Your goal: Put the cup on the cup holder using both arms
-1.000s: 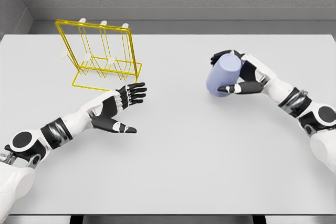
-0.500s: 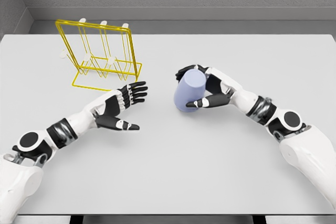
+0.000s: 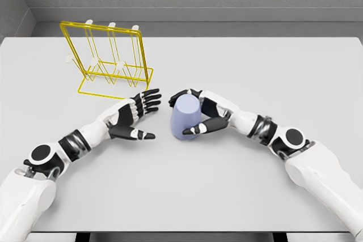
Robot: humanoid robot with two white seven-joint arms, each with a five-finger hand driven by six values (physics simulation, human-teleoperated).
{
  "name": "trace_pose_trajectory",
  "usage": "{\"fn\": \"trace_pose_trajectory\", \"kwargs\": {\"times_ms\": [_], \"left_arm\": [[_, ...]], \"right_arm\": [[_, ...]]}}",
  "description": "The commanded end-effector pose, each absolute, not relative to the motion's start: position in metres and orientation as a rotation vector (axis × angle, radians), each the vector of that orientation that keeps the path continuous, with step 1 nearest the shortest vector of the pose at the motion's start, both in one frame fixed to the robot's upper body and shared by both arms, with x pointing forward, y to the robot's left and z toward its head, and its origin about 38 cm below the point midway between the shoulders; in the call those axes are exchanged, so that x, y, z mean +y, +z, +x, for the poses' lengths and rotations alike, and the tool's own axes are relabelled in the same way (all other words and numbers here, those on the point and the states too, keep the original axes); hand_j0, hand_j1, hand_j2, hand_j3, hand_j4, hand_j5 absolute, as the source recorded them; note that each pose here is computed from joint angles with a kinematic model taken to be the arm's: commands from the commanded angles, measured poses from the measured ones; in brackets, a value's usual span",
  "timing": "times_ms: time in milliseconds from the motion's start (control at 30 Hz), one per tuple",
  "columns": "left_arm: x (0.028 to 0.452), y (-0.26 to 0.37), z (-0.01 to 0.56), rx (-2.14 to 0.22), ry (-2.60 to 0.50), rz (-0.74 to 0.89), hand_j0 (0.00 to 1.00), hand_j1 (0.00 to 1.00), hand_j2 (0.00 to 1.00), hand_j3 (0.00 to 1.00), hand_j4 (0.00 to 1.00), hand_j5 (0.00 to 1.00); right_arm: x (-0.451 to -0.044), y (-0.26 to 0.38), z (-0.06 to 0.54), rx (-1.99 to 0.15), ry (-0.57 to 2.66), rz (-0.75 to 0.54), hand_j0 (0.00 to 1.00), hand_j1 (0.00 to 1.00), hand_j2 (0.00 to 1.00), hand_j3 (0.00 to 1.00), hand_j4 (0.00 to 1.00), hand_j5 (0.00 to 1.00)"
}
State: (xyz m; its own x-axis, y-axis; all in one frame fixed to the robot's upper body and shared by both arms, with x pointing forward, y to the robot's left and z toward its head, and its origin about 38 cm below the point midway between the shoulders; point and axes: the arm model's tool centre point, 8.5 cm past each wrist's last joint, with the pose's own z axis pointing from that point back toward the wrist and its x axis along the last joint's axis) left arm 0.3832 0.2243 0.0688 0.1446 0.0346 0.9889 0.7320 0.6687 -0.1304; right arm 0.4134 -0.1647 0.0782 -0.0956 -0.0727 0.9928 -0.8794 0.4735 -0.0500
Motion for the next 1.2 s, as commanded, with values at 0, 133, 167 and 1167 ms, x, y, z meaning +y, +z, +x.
{"fn": "trace_pose_trajectory", "kwargs": {"times_ms": [0, 133, 167, 1167], "left_arm": [[0.226, 0.071, 0.384, -1.358, -0.563, -0.711, 1.0, 1.0, 1.0, 1.0, 1.0, 1.0], [0.226, 0.071, 0.384, -1.357, -0.565, -0.71, 1.0, 1.0, 1.0, 1.0, 1.0, 1.0], [0.226, 0.071, 0.384, -1.357, -0.565, -0.71, 1.0, 1.0, 1.0, 1.0, 1.0, 1.0], [0.218, 0.095, 0.371, -1.513, -0.674, -0.633, 1.0, 1.0, 1.0, 1.0, 1.0, 1.0]], "right_arm": [[-0.163, 0.077, 0.413, -1.522, 0.839, 0.871, 0.72, 0.72, 0.72, 0.72, 0.72, 0.72], [-0.163, 0.077, 0.413, -1.522, 0.841, 0.87, 0.74, 0.74, 0.74, 0.74, 0.74, 0.74], [-0.163, 0.077, 0.413, -1.521, 0.838, 0.869, 0.75, 0.75, 0.75, 0.75, 0.75, 0.75], [-0.19, 0.083, 0.428, -1.509, 0.937, 0.743, 1.0, 1.0, 1.0, 1.0, 1.0, 1.0]]}}
